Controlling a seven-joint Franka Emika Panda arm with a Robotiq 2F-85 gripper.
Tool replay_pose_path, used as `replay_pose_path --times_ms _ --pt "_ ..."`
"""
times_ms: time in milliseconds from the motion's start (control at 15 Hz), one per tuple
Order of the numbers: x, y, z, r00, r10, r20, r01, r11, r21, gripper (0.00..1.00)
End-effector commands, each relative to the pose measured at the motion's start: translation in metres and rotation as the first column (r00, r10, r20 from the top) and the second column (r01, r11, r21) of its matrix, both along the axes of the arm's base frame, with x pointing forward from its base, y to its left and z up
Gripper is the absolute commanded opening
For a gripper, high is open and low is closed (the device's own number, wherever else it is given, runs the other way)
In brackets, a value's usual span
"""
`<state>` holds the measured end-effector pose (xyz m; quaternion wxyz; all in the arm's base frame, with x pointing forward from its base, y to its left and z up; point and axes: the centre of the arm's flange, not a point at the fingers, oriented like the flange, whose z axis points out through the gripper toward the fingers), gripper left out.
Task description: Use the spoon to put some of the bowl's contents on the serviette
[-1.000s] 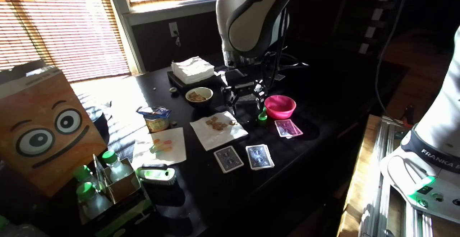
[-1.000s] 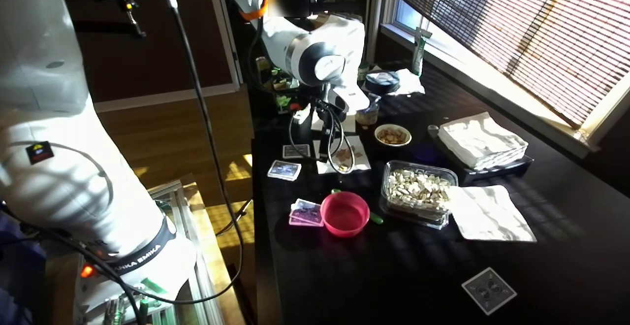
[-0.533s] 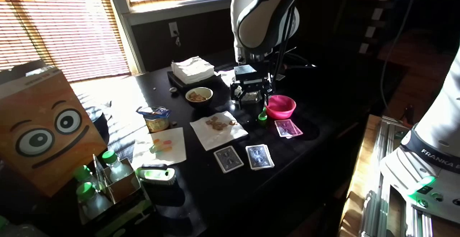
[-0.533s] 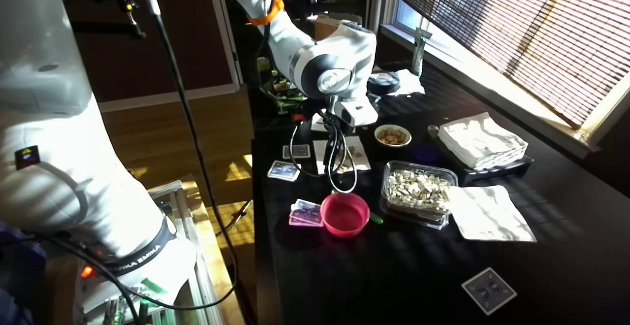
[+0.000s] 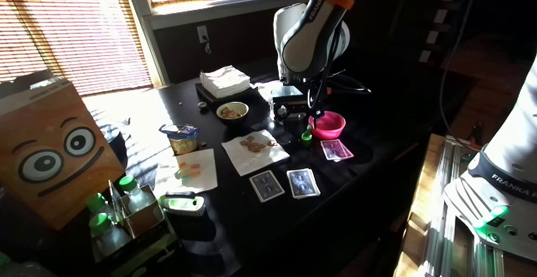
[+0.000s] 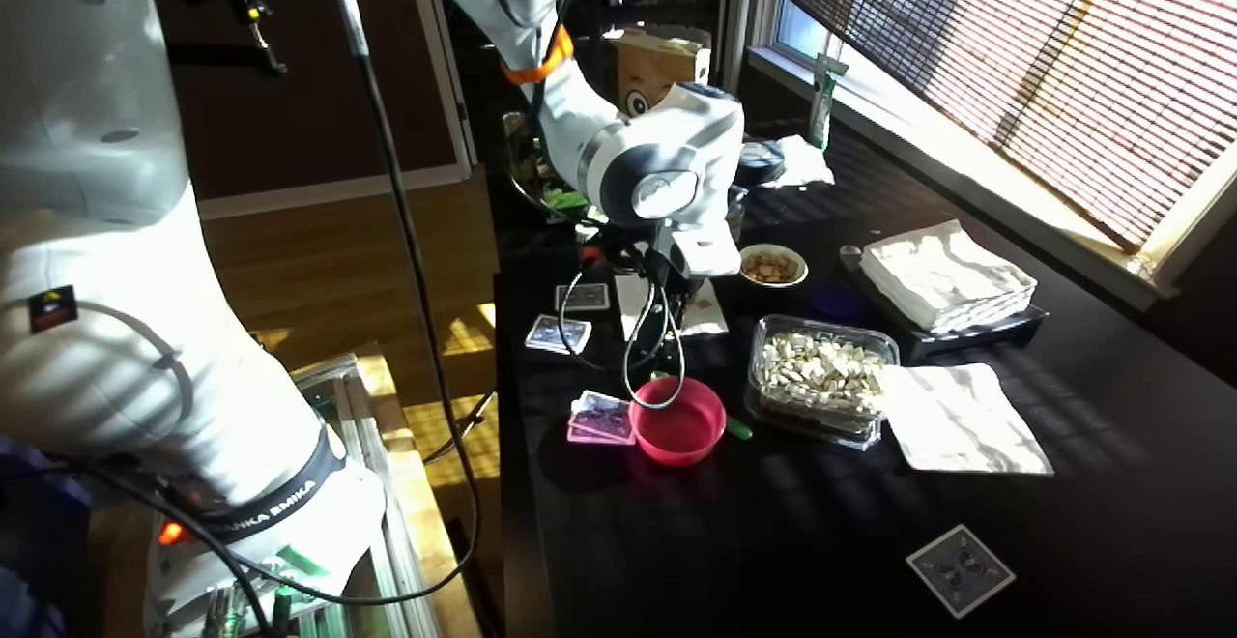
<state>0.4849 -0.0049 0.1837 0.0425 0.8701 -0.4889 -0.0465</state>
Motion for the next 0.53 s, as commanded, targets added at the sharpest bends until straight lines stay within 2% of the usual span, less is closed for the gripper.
replay_pose_path --times_ms 0,200,467 --pt "0.005 -0.006 -0.01 0.998 -0.038 0.054 0.041 0.998 -0.051 1.0" --pt "0.007 -0.01 -0.017 0.996 -0.047 0.07 0.05 0.998 -0.042 1.0" --pt "0.008 -0.016 -0.02 0.995 -0.06 0.075 0.065 0.995 -0.073 1.0"
